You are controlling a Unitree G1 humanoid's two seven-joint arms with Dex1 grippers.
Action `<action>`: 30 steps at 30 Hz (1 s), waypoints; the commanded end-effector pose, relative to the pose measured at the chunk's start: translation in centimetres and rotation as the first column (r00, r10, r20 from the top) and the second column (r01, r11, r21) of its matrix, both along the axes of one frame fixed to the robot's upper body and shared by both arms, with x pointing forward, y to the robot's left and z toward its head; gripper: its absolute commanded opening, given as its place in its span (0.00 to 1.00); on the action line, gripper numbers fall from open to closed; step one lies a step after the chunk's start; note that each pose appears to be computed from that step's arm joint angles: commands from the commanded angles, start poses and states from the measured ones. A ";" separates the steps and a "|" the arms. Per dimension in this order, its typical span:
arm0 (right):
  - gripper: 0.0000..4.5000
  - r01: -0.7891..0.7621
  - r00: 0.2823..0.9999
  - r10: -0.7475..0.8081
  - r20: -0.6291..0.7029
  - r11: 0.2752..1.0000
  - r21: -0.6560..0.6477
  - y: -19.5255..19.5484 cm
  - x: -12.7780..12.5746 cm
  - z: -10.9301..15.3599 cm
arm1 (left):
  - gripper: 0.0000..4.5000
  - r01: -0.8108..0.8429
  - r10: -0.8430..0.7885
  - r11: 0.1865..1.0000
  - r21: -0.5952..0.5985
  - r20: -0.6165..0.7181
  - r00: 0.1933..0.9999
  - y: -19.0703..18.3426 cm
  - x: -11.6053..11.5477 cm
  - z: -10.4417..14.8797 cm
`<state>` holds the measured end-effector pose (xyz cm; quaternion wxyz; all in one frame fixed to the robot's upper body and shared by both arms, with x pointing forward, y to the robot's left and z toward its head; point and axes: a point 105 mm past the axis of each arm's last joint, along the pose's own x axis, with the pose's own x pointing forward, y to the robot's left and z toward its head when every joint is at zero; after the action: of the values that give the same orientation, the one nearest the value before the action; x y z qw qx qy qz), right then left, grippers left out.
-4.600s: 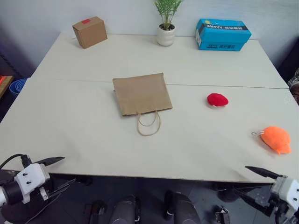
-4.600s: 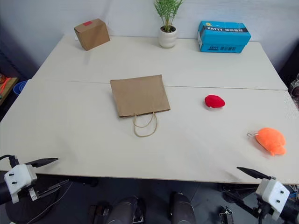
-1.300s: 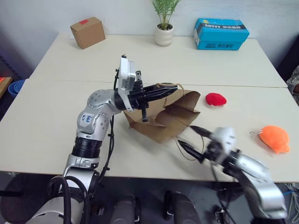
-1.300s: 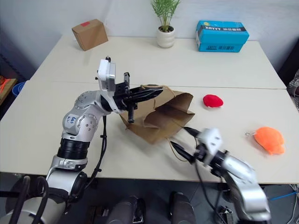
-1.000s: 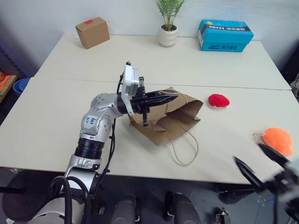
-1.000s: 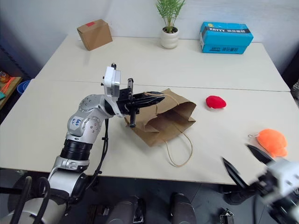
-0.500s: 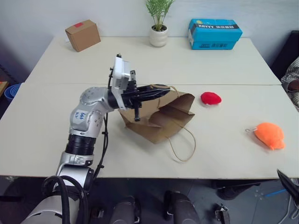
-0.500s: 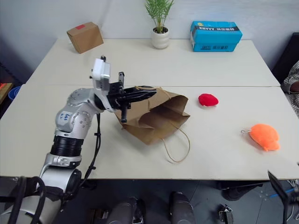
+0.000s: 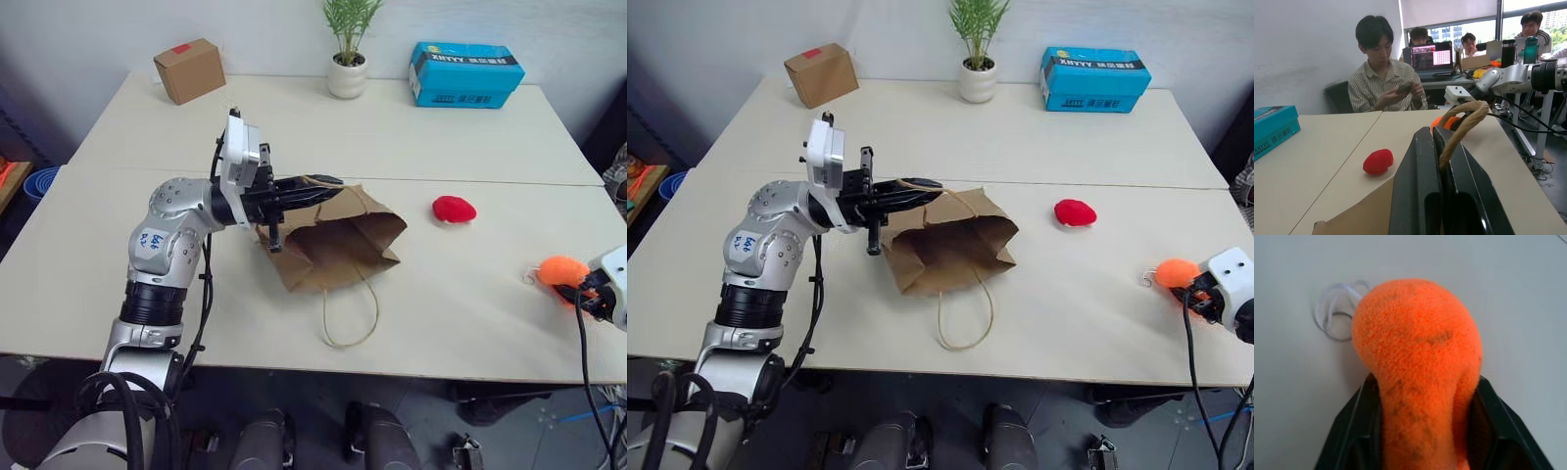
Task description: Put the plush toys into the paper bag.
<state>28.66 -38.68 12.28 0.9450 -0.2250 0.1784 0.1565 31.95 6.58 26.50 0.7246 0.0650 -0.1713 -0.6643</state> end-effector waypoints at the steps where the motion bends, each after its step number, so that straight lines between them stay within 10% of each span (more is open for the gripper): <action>1: 0.16 -0.340 0.938 0.329 0.111 0.936 0.096 6.6 -1.4 3.2 | 0.00 0.007 -0.006 1.000 -0.011 0.042 0.999 0.0 -0.2 1.1; 9: 0.05 -0.638 0.767 0.625 0.148 0.714 0.289 23.1 -4.2 5.5 | 0.00 0.041 -0.041 0.999 0.004 0.030 0.999 -0.6 -0.2 0.7; 28: 0.05 -0.413 0.911 0.394 0.122 0.877 0.244 34.6 7.2 2.5 | 0.00 0.108 -0.108 0.991 -0.073 0.004 0.994 -1.9 -0.7 1.0; 30: 0.21 -0.457 0.889 0.430 0.156 0.845 0.279 34.8 6.5 3.1 | 0.00 0.097 -0.097 0.992 -0.078 0.007 0.995 -1.7 -0.5 0.9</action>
<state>35.56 -3.87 13.90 0.9135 -0.1295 0.0887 0.3754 31.54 4.56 26.80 0.6936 0.0333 -0.1818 -0.6962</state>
